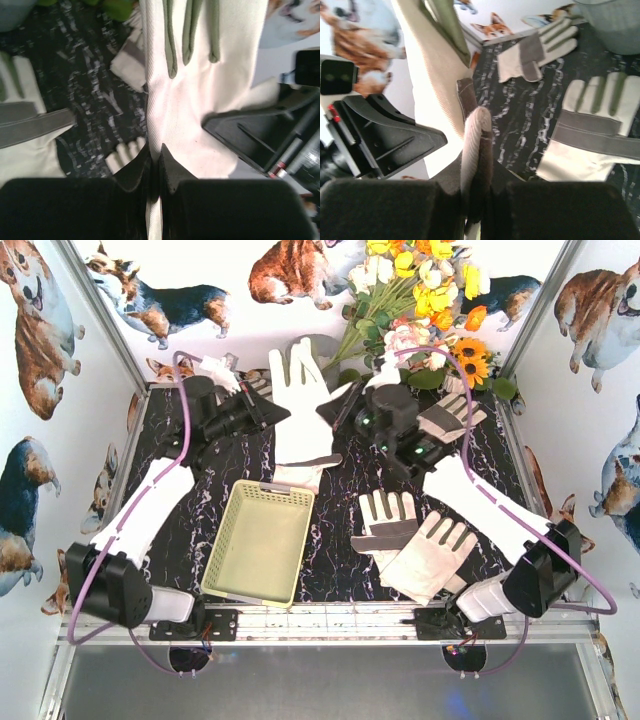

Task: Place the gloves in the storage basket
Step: Pair the glove with the glove.

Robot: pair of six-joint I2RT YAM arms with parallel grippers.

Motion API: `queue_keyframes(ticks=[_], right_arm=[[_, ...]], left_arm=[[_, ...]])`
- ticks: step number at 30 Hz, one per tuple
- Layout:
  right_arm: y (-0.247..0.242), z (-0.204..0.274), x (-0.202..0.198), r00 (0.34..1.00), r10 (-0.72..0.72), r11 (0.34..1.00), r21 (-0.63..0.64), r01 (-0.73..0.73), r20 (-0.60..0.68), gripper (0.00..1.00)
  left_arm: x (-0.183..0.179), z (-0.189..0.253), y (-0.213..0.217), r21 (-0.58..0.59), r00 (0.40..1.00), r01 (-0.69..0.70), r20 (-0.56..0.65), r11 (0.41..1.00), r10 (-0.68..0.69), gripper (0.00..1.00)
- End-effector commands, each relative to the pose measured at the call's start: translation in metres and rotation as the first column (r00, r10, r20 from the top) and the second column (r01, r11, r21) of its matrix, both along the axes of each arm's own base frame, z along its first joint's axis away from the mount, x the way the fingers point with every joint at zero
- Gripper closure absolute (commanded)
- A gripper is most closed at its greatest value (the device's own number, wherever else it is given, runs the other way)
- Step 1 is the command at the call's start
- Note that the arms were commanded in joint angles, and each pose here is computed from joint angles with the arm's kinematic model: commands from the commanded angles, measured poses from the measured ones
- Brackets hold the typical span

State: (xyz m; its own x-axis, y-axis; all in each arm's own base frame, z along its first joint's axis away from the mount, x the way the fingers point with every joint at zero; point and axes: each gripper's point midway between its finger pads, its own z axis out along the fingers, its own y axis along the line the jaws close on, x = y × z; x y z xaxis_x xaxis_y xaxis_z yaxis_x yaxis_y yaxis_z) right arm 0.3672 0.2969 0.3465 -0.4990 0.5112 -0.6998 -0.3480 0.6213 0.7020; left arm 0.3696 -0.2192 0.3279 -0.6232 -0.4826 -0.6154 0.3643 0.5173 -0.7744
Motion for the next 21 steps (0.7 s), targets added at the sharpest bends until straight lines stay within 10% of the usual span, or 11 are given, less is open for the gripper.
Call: queue_keyframes(ticks=[1, 21], right_arm=[[-0.017, -0.044, 0.016, 0.981, -0.195, 0.961, -0.199, 0.193, 0.013, 1.00], [0.026, -0.167, 0.089, 0.945, -0.308, 0.911, -0.319, 0.261, -0.107, 1.00]], left_arm=[[0.034, -0.043, 0.029, 0.251, 0.993, -0.117, -0.001, 0.961, 0.121, 1.00], [0.116, -0.181, 0.032, 0.490, 0.978, -0.041, -0.159, 0.871, 0.135, 1.00]])
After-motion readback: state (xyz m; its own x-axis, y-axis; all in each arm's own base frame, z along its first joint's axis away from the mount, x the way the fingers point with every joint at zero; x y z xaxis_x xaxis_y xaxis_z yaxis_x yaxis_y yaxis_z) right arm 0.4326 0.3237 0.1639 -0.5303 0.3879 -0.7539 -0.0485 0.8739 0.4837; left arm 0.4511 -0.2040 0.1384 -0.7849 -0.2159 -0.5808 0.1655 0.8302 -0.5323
